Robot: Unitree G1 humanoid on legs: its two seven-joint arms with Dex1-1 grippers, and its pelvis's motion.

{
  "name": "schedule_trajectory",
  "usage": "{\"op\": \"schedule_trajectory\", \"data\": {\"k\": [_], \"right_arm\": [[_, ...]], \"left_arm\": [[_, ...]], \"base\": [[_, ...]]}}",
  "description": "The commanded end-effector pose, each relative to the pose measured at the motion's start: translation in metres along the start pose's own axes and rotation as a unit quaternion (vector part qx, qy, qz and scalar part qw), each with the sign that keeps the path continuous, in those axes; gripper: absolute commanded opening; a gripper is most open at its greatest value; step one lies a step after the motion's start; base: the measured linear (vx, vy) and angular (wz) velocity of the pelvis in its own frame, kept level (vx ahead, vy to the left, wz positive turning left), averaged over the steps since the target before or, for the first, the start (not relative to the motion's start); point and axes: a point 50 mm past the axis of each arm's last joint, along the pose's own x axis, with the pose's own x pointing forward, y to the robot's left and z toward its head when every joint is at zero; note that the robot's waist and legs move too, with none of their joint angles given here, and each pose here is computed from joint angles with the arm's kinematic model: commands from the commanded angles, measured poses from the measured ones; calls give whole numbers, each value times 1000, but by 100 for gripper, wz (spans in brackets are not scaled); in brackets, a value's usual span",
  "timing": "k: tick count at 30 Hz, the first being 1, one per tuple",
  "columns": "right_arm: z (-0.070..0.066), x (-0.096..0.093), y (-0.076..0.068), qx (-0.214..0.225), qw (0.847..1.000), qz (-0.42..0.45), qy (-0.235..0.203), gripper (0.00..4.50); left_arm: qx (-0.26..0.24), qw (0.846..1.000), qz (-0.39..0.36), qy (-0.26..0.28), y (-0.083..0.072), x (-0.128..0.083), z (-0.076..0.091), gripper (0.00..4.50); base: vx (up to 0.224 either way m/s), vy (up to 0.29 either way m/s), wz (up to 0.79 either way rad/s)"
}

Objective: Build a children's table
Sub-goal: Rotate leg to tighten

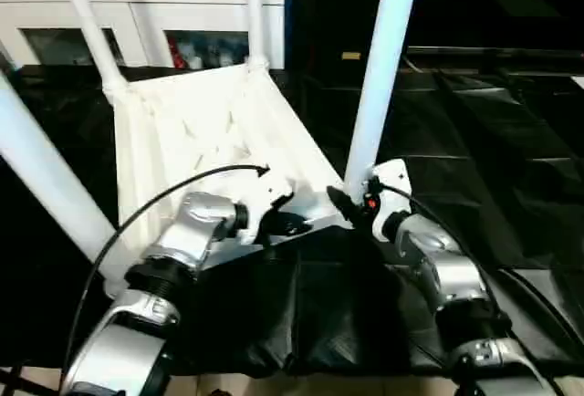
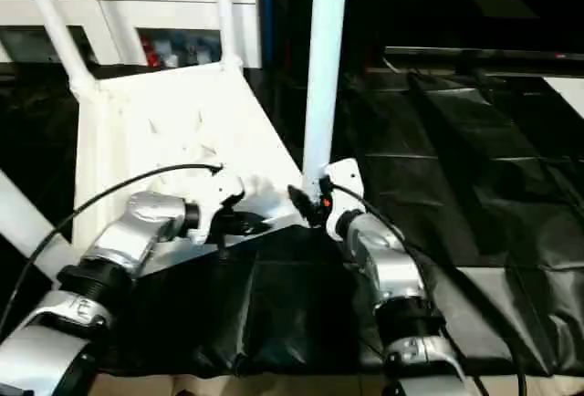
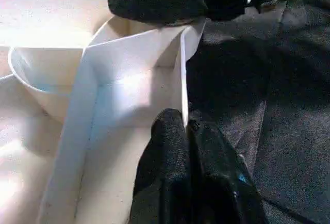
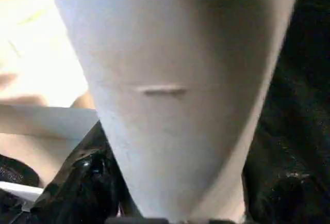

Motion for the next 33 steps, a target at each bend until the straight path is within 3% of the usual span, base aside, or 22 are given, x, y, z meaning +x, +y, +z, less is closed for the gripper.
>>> {"op": "schedule_trajectory", "data": {"k": [1,4,5,8,12,14,16,24,32,33], "right_arm": [[1,5,24,-20,995,93,8,341],[2,-8,18,-43,988,148,18,361],[2,-32,7,-80,974,211,31,361],[3,-52,-6,-97,965,240,42,361],[12,-82,-35,-101,961,250,54,361],[14,-85,-38,-100,962,250,54,361],[22,-103,-56,-97,966,233,55,361],[34,-129,-87,-73,982,169,45,361],[27,-130,-86,-54,990,120,44,361],[25,-127,-87,-46,993,96,45,381]], "left_arm": [[10,996,-55,-65,-21,25,19,0],[18,996,-61,-62,-19,21,17,0],[28,996,-69,-57,-17,15,15,0],[37,995,-78,-53,-16,11,14,0],[62,991,-109,-52,-17,5,13,0],[64,990,-111,-50,-17,5,12,0],[73,989,-125,-44,-17,2,9,0],[89,978,-178,-66,-24,-3,8,0],[85,976,-187,-77,-25,-9,6,0],[86,977,-179,-85,-24,-10,7,27]], "base": [[0,0,0],[0,0,0],[0,0,0],[0,0,0],[0,0,0],[0,0,0],[0,0,0],[0,0,0],[0,0,0],[0,0,0]]}}
